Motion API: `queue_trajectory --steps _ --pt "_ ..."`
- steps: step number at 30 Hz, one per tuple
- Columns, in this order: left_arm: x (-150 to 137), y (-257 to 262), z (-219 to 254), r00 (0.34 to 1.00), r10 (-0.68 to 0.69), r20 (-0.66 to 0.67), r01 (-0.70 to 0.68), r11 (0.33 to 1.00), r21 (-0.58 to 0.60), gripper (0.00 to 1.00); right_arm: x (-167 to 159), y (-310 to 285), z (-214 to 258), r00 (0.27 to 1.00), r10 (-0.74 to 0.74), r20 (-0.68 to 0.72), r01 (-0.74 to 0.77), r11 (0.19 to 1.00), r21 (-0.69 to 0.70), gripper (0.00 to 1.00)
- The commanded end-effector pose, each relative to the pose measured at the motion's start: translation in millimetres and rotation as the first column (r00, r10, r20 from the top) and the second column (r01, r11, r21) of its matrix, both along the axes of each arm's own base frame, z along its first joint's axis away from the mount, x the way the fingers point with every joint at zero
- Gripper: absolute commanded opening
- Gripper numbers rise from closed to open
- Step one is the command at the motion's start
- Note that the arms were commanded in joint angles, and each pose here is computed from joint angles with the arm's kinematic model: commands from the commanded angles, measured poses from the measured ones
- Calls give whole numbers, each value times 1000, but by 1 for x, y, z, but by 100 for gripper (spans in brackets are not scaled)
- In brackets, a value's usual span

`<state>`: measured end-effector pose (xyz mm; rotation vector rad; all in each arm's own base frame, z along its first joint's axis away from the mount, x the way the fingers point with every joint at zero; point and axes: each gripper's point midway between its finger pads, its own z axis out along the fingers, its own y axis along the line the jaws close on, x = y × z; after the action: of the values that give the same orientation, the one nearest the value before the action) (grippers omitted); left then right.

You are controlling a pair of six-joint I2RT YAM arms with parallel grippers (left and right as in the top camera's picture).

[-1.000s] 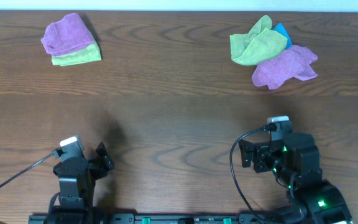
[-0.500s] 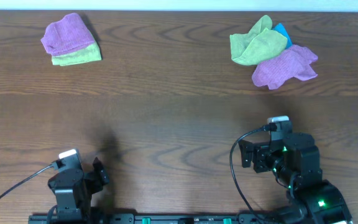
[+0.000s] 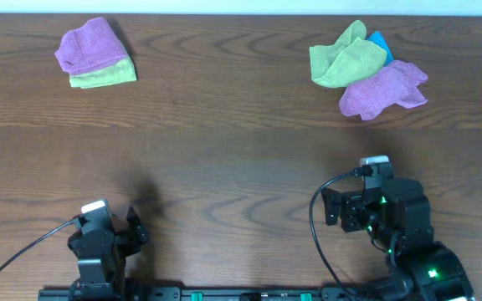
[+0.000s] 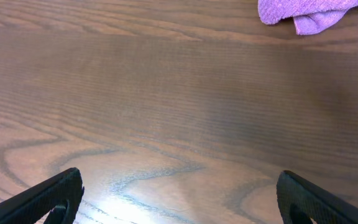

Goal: Fold the cloth

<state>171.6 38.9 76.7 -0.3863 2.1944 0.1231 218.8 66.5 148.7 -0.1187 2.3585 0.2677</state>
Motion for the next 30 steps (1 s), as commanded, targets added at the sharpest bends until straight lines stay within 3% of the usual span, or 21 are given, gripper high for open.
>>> queue_trajectory --steps 1,6,11,15,30 --pt "-6 -2 -21 997 -33 -68 34 999 23 95 1 -4 -1 1000 -30 -4 30 1000 2 99" --pt "-2 -11 -20 994 -94 -59 95 995 25 95 1 -4 -1 1000 -30 -4 30 1000 2 99" --pt "0 -31 -22 951 -294 -94 302 950 83 95 1 -4 -1 1000 -30 -4 30 1000 2 99" --pt "0 -37 -22 923 -368 -110 380 918 117 95 1 -4 -1 1000 -30 -4 30 1000 2 99" --pt "0 -37 -22 920 -374 -115 387 913 126 95 1 -4 -1 1000 -31 -4 31 1000 2 99"
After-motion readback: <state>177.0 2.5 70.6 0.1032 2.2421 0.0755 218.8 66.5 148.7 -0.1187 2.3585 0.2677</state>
